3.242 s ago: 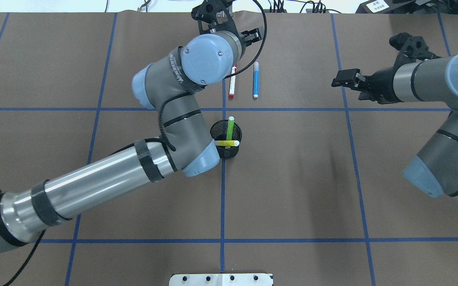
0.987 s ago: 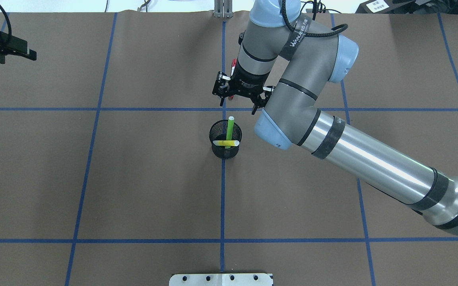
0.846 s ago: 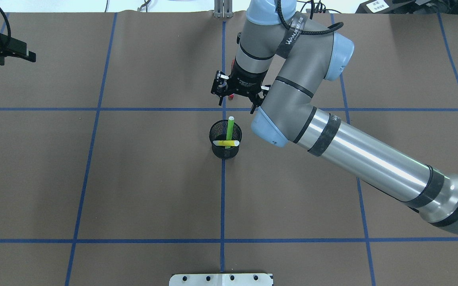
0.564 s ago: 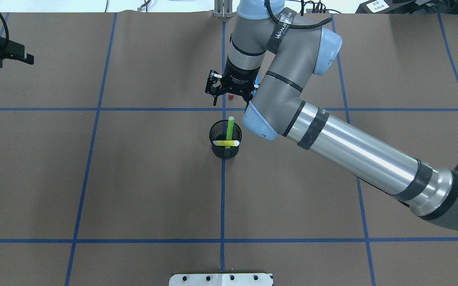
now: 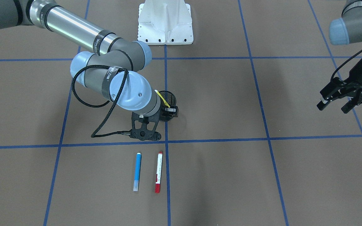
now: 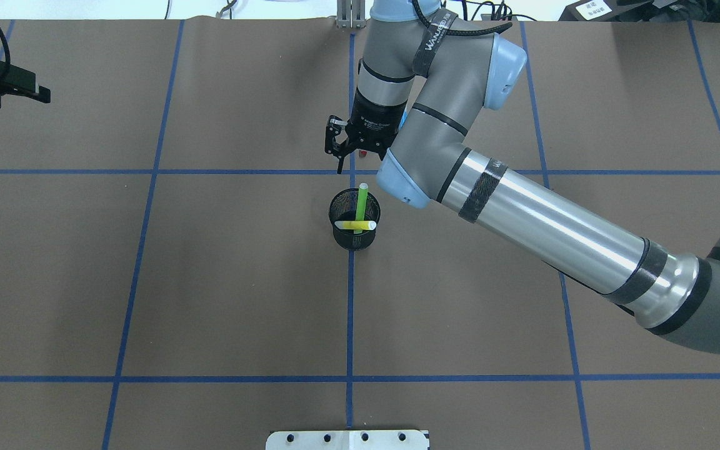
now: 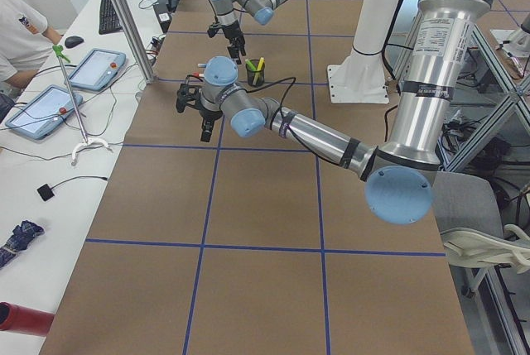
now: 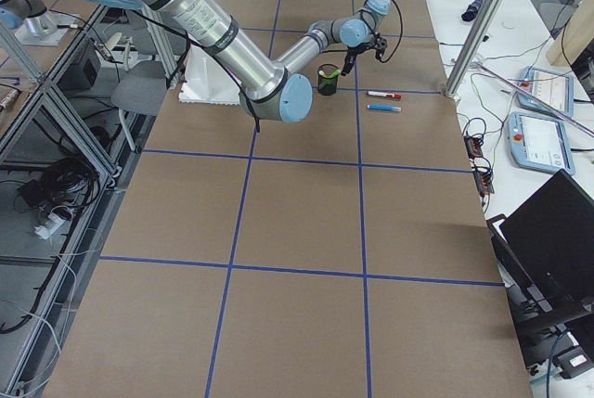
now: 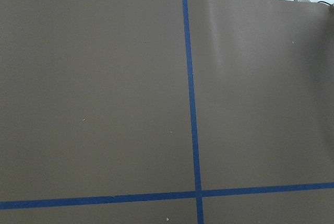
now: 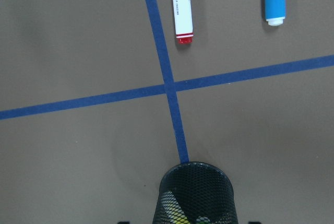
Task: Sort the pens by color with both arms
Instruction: 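Lower the right gripper into the cup and grasp the green marker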
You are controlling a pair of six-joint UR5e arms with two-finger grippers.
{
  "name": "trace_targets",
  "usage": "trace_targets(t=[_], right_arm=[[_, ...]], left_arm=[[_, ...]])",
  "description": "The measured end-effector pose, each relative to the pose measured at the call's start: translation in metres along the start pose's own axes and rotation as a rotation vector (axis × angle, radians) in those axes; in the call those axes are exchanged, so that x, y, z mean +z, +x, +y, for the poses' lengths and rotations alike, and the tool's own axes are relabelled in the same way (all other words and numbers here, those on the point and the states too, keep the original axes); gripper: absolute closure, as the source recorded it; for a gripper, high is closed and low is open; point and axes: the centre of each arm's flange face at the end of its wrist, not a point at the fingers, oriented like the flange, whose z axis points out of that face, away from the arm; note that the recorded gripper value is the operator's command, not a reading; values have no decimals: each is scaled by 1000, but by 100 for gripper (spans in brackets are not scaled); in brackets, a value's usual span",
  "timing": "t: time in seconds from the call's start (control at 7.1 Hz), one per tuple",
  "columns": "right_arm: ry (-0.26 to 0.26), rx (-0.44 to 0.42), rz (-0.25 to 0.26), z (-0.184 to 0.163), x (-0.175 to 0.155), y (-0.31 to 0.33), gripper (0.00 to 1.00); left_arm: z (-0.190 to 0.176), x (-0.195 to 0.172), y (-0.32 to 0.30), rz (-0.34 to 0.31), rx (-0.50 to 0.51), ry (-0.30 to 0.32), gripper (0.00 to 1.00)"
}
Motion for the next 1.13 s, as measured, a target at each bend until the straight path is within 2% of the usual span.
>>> trace_targets(t=[0.28,0.99,1.13], right_arm=[[-11,13,8,-1,2,3,50],[-23,13,15,4,10,3,55],[-25,12,16,5,12,4,70]], left_arm=[[0,-2,3,3,1,4,1],[0,-5,6,7,5,9,1],[0,-5,8,9,5,10,1]])
